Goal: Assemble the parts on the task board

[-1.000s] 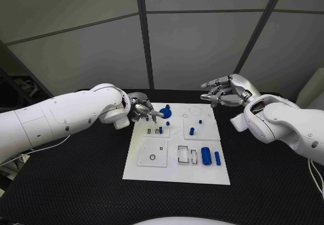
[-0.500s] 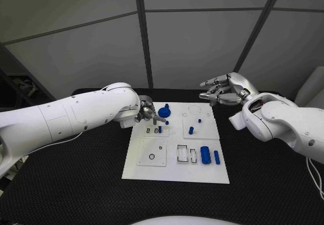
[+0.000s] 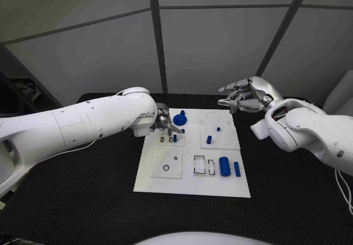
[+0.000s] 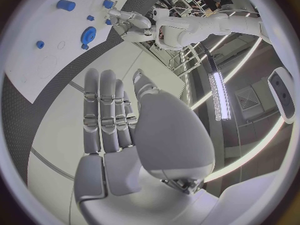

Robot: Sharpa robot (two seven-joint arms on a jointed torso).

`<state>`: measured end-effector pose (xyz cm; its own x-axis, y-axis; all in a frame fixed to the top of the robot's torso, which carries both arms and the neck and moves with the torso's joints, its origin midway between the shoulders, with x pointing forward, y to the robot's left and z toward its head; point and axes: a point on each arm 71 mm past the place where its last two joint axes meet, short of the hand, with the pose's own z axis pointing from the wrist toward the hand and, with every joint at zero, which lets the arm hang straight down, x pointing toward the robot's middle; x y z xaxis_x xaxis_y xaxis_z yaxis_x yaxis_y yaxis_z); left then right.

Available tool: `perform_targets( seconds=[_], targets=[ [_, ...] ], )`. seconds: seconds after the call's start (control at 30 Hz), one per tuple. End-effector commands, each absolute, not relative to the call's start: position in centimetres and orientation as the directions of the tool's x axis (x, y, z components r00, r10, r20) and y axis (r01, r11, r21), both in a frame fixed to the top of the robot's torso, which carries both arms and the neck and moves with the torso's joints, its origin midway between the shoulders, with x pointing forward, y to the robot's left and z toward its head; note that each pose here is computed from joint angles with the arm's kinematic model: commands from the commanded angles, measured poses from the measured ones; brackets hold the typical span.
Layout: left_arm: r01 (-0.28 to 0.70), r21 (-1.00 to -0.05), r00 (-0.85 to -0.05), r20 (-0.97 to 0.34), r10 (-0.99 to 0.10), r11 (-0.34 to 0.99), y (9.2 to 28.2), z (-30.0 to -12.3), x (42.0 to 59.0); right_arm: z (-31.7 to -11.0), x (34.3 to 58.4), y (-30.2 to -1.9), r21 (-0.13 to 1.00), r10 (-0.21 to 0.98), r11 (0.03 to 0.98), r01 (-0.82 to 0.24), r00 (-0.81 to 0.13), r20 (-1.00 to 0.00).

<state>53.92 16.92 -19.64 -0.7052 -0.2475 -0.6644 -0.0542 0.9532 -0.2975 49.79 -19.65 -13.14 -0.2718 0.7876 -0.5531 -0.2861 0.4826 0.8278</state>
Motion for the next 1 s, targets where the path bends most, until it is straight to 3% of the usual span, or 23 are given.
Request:
perform_targets(
  seconds=[0.03,1.0],
  targets=[
    [-0.044,-0.268,-0.721,-0.658,-0.217,0.962,16.8,-19.7,53.8,-12.9,49.9,-19.6,0.822,0.787,0.487,-0.295,-0.260,-0.560],
    [-0.024,-0.237,-0.755,-0.633,-0.173,0.971,15.8,-20.0,54.0,-13.1,50.0,-19.5,0.823,0.784,0.489,-0.289,-0.268,-0.560]
  ],
)
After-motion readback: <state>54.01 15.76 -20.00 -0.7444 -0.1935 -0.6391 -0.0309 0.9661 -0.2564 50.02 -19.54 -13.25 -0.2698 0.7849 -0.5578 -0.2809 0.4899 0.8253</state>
